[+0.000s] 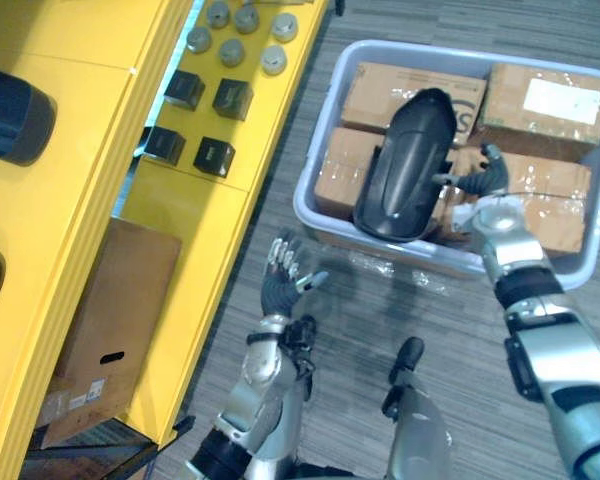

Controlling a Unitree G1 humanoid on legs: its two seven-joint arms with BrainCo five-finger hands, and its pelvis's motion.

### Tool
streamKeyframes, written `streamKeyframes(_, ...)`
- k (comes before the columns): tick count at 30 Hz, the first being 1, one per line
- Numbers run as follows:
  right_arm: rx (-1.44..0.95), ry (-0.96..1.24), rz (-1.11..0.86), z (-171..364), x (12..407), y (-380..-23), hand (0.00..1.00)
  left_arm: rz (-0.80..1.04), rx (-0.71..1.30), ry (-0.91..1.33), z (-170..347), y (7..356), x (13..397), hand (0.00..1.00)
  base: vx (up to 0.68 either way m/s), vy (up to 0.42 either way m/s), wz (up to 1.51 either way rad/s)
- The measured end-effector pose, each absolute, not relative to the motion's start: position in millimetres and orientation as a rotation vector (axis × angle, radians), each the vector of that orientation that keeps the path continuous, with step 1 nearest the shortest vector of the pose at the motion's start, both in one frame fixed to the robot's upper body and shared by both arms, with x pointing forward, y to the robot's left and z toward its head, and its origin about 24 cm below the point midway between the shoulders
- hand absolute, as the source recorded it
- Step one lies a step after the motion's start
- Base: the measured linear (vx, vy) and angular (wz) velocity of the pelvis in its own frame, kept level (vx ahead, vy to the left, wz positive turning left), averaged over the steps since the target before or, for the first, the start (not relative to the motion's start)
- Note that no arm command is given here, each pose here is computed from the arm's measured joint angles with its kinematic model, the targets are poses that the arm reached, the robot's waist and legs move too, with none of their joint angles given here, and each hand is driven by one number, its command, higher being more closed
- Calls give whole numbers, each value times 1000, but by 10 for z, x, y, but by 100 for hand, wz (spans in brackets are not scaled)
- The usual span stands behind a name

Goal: Walk over and take plastic housings, then place them on the shelf

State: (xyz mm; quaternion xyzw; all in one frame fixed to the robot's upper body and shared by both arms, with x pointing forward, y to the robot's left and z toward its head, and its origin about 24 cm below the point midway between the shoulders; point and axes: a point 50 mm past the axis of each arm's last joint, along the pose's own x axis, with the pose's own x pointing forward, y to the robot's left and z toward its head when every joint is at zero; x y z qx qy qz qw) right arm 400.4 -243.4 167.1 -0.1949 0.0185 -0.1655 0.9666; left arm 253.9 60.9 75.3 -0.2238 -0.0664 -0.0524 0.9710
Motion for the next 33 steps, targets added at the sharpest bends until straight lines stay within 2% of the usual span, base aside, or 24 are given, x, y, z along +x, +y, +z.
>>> streamKeyframes(8, -532, 90, -320, 1675, 4029, -2397, 0, -110, -450, -139, 774, 603, 2556, 0, 0, 0, 0)
streamKeyframes(10, -649, 139, -315, 1653, 4035, -2394, 0, -111, -452, -138, 775, 598, 2555, 0, 0, 0, 0)
streamKeyframes(11, -703, 154, -313, 1659, 4042, -2378, 100, -111, -453, -136, 774, 592, 2555, 0, 10, 8, 3)
streamKeyframes(15, -853, 215, -342, 1677, 4053, -2410, 100, -120, -465, -133, 788, 545, 2553, 0, 0, 8, 11)
streamKeyframes(22, -1122, 311, -496, 1918, 4026, -2668, 100, -120, -457, -129, 782, 538, 2575, 0, -7, 11, 1)
streamKeyframes(33, -1150, 461, -646, 1914, 3933, -2886, 100, -118, -455, -120, 732, 530, 2563, 0, 23, 9, 8)
